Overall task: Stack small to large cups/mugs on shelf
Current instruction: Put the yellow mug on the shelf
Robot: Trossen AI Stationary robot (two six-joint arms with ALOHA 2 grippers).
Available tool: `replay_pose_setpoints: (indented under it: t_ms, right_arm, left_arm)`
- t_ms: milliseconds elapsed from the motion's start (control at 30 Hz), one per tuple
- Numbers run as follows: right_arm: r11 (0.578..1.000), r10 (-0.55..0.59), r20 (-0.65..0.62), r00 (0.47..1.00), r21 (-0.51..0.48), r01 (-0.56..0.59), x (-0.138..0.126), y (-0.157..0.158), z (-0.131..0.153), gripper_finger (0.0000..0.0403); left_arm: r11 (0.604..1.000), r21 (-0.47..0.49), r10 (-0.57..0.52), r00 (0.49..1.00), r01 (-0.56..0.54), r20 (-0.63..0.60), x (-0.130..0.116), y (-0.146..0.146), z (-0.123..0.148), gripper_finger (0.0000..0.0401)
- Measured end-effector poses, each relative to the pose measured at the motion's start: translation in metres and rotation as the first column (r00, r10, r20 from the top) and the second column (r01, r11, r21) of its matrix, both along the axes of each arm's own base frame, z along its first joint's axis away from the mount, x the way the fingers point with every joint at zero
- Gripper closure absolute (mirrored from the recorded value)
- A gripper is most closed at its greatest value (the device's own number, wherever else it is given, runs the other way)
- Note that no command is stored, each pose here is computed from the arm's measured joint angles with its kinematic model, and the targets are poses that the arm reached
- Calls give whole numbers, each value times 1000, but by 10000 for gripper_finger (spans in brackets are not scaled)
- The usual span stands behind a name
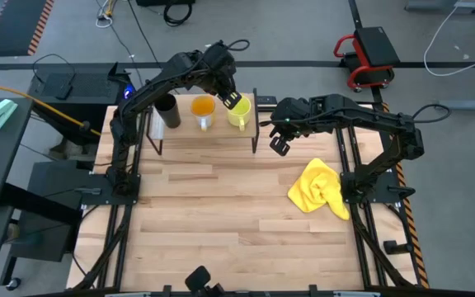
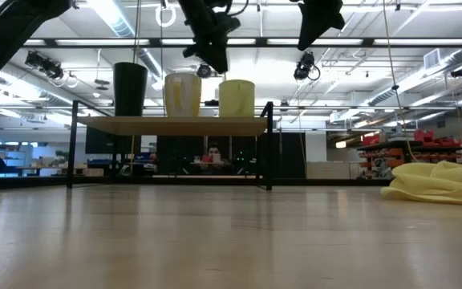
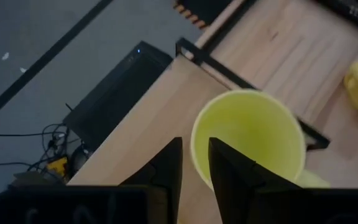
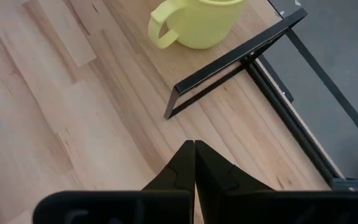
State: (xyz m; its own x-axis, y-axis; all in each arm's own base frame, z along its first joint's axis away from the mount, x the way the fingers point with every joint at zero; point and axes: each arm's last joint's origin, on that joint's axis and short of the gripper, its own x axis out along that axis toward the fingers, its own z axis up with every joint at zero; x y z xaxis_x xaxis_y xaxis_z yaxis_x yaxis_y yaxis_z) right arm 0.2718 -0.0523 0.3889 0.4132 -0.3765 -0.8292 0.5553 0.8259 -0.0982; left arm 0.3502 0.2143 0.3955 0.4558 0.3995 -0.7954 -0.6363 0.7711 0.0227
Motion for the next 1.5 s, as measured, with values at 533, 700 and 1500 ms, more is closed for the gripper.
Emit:
replay_pose_setpoints:
  t_ms: [533, 700, 1500]
  right_arm:
    - [960, 69, 253, 965, 247, -133, 5, -85, -48, 400]
    - [956, 105, 353, 930, 224, -192, 20, -79, -68, 401]
    - [972, 76, 437, 896, 167, -164, 52, -89, -90, 403]
  left_arm:
    - [999, -51, -13, 1000, 14, 3, -31, -60, 39, 329]
    - [999, -16, -27, 1000, 27, 3, -32, -74, 45, 326]
    - [1000, -4, 5, 1000, -5, 0, -33, -76, 47, 346]
